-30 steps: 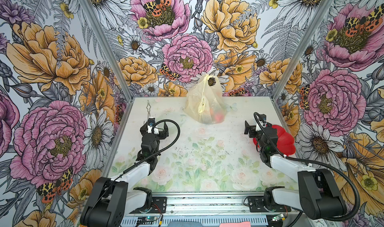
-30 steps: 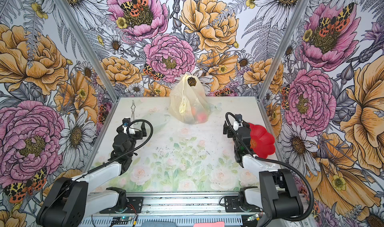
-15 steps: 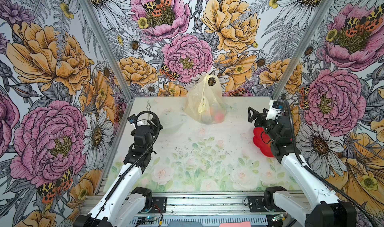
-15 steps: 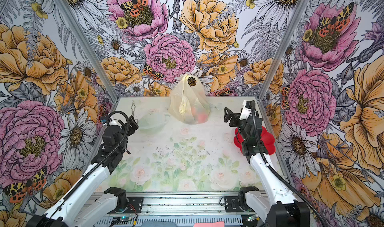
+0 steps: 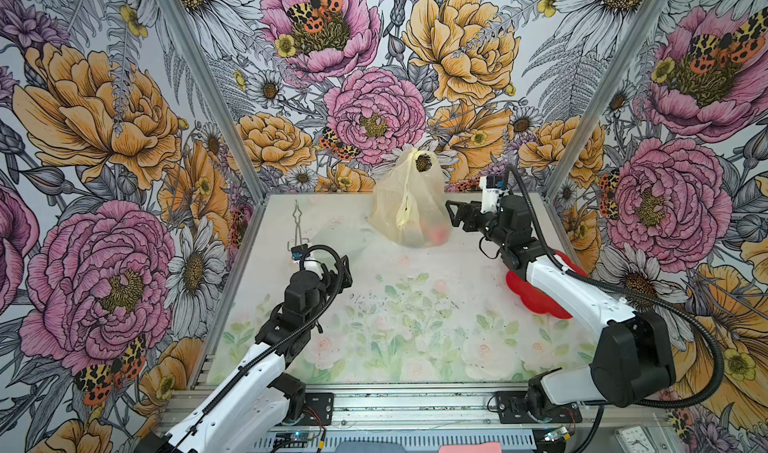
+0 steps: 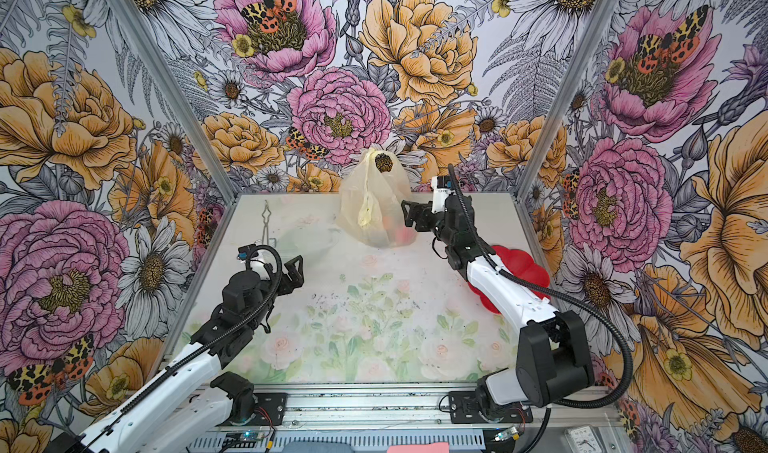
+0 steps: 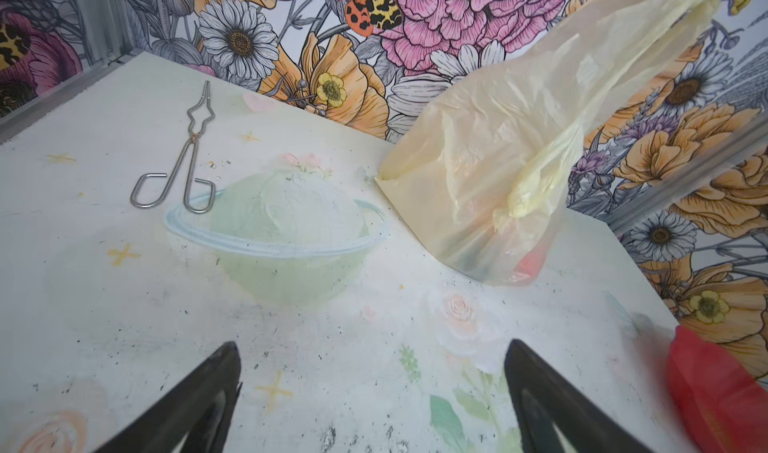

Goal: Take the fake fruits out of the plastic bag
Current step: 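Grasp the yellow bag's handles with the right gripper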

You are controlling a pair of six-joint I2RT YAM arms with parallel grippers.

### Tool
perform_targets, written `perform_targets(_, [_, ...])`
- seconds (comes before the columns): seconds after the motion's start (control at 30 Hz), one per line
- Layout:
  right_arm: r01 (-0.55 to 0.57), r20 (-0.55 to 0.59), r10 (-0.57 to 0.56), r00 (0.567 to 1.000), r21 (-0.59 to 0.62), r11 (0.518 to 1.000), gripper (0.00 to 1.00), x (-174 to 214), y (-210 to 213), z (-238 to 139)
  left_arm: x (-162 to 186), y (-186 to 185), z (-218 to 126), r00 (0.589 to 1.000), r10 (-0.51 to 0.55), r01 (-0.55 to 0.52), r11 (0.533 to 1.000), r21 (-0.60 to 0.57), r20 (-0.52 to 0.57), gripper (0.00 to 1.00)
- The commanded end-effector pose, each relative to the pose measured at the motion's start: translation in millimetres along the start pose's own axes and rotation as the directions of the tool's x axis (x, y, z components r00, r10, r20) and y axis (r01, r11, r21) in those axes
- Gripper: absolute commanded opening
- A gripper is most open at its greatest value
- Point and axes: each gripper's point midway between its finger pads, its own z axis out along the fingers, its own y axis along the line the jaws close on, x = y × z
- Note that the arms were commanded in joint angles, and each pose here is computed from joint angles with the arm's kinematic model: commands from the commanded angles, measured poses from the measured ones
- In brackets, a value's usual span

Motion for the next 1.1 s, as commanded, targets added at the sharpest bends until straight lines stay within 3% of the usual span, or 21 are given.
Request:
perform_targets(0.0, [0.046, 0.055, -0.046, 0.997, -0.002, 0.999, 0.90, -25.0, 18.1, 20.6, 16.4, 10.1, -6.5, 0.996, 0.083, -0.084, 0.996, -0.024, -0.025, 0.99])
perform_targets(0.3, [0.080, 0.030, -0.078, 0.997, -0.081, 0.994, 0.74, -24.4, 46.4, 99.2, 21.6, 22.1, -15.6, 0.997, 0.077, -0.077, 0.996, -0.042, 0.008, 0.99])
perform_targets(0.83, [0.171, -0.019, -0.171, 0.985, -0.012, 0.985, 0.71, -14.1, 52.3, 179.2, 30.3, 26.7, -5.9, 0.996, 0.083, -0.084, 0.994, -0.069, -0.016, 0.99])
perform_targets(0.93, [0.209, -0.039, -0.208, 0.977, 0.036, 0.977, 0.56, -14.7, 51.2, 188.8, 30.5, 27.4, -5.8, 0.996, 0.084, -0.085, 0.994, -0.072, -0.016, 0.99])
perform_targets(1.07, [0.223, -0.031, -0.221, 0.975, 0.059, 0.973, 0.20, -20.5, 53.3, 189.7, 29.4, 29.3, -6.5, 0.997, 0.079, -0.080, 0.994, -0.079, -0.010, 0.99])
